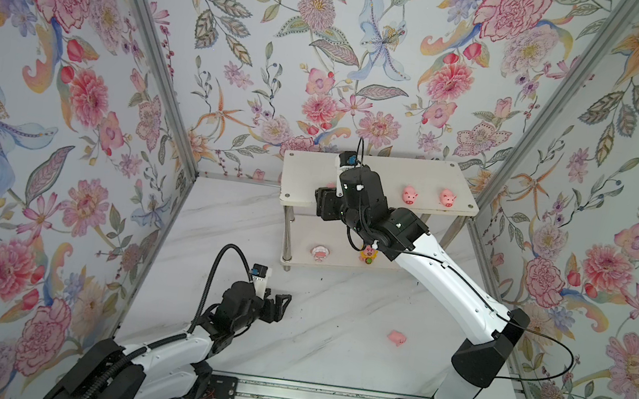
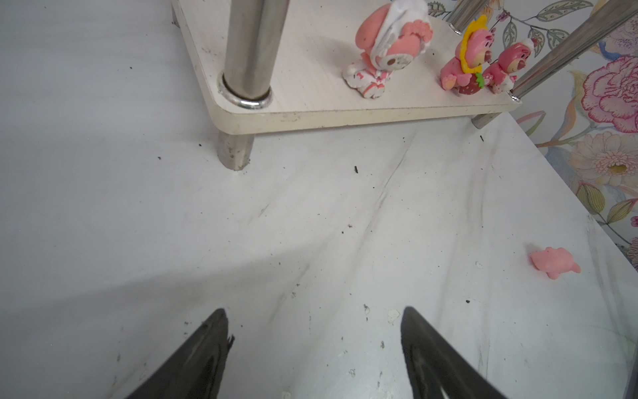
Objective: Place and organize the plastic toys onto the shelf
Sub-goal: 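Nudge the held pig into line with the other pigs on the top tier, then open the right gripper and lift it off the placed pig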
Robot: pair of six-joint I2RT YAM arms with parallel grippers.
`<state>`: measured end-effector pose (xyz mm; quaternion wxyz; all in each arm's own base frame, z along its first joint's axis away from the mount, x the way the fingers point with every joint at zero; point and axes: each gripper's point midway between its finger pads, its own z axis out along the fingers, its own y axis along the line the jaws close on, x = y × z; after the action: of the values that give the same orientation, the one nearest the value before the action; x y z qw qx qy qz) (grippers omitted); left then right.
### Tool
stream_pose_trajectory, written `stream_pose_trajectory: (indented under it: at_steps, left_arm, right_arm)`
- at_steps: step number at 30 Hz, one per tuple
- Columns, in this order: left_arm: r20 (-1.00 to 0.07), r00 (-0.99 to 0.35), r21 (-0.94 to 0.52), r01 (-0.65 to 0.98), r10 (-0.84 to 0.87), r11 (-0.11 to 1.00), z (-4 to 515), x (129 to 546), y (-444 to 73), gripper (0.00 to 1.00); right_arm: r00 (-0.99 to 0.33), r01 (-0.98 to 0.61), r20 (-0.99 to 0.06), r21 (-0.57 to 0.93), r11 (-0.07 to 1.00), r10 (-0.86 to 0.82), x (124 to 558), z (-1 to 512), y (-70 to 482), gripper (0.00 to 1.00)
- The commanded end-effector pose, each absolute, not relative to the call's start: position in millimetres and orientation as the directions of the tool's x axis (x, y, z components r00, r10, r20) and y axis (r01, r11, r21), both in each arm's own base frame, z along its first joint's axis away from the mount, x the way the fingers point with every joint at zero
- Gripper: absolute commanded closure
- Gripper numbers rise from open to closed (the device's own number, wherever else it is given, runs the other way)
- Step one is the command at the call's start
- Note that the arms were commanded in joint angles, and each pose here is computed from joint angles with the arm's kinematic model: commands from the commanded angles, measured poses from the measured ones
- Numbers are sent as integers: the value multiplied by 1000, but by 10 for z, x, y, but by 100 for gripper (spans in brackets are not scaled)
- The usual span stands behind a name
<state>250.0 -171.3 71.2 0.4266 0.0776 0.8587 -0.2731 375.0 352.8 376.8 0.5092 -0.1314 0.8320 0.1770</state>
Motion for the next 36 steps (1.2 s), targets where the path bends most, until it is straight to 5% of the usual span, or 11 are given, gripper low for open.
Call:
stream_pose_trajectory:
  at_steps: [1,18,30,36]
  left_arm:
    - [-783,-613,-404,370,-108,837,743,2520,-1694,20]
    - [-779,-618,-401,368,-102,839,725,2543,-1704,19]
    - [-778,-619,-405,365,-106,838,730,2552,-1702,19]
    - [-776,-621,-408,363,-109,838,730,2549,-1701,19]
  right_arm:
    - [-448,-389,-894,186,902,-9,3772,3803,3489,40]
    - [-414,-350,-910,134,927,-24,3933,3797,3499,61]
    - [-420,-350,-907,128,928,-33,3965,3755,3492,60]
    - [-423,-366,-906,143,919,-28,3938,3778,3516,44]
